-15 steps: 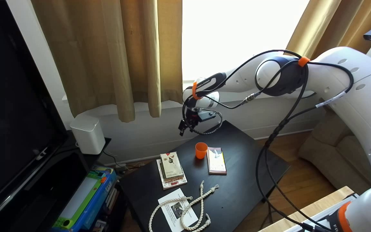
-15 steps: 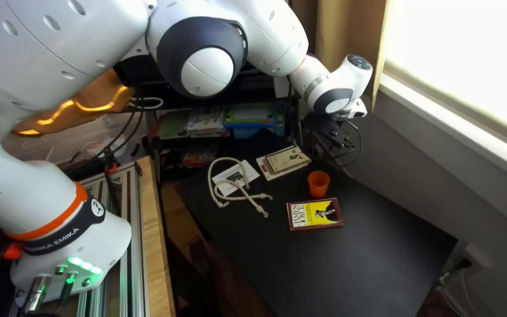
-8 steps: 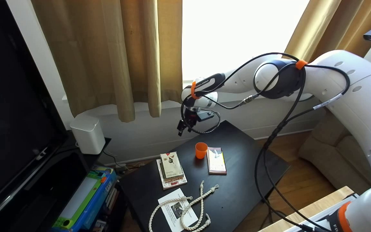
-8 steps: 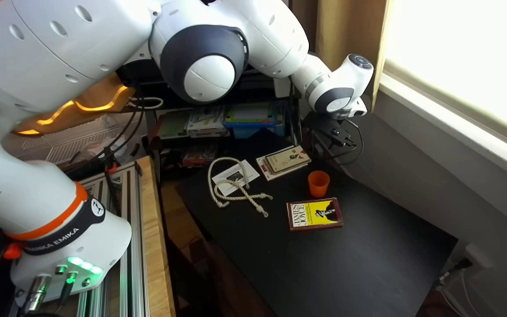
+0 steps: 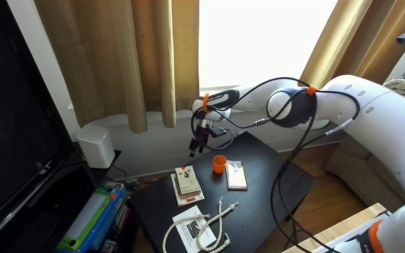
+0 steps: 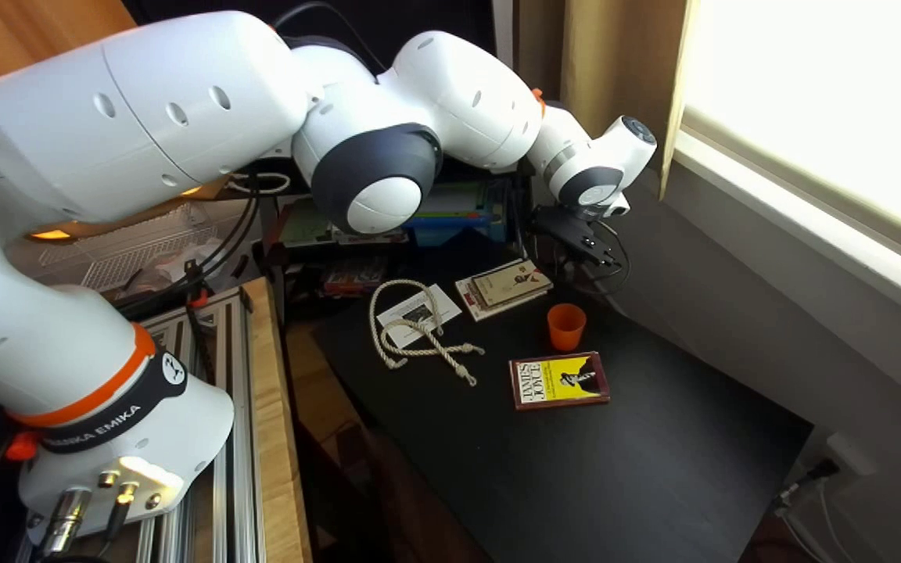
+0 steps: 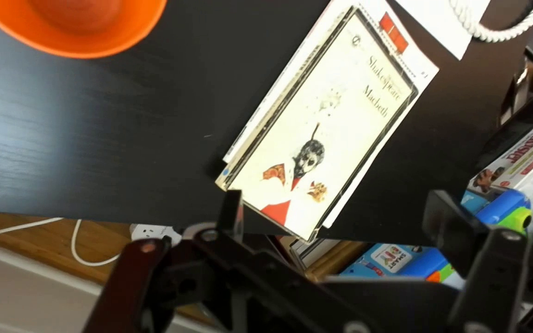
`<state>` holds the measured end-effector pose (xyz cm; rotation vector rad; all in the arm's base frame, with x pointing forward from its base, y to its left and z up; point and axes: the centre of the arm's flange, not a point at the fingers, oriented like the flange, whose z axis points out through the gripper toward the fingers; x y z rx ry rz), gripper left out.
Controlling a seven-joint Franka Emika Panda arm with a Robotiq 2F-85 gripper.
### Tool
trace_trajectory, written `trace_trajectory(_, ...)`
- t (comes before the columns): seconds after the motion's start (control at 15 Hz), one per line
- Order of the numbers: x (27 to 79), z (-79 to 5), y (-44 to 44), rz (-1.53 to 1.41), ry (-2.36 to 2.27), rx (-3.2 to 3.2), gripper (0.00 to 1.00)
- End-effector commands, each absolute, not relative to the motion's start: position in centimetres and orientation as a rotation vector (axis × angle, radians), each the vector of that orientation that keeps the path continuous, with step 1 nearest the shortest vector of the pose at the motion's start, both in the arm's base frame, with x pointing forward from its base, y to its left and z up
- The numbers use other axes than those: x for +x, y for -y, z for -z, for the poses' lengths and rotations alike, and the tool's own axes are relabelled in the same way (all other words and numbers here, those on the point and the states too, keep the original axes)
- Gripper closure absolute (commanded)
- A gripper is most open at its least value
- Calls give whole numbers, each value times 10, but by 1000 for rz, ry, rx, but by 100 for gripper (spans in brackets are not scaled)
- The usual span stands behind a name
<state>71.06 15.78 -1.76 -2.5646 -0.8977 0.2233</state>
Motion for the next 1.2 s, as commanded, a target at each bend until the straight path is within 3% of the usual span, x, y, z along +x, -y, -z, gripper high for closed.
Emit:
trace_trajectory(0.0,749,54,-179,-304,971,-2494,0)
trace_trajectory(0.8,740,102,-220,-257,1057,-2670,0)
trace_trajectory(0.87,689,54,-200,-263,1085,-2643,0)
trace_trajectory(1.13,686,57,-204,-254,1073,-2653,0)
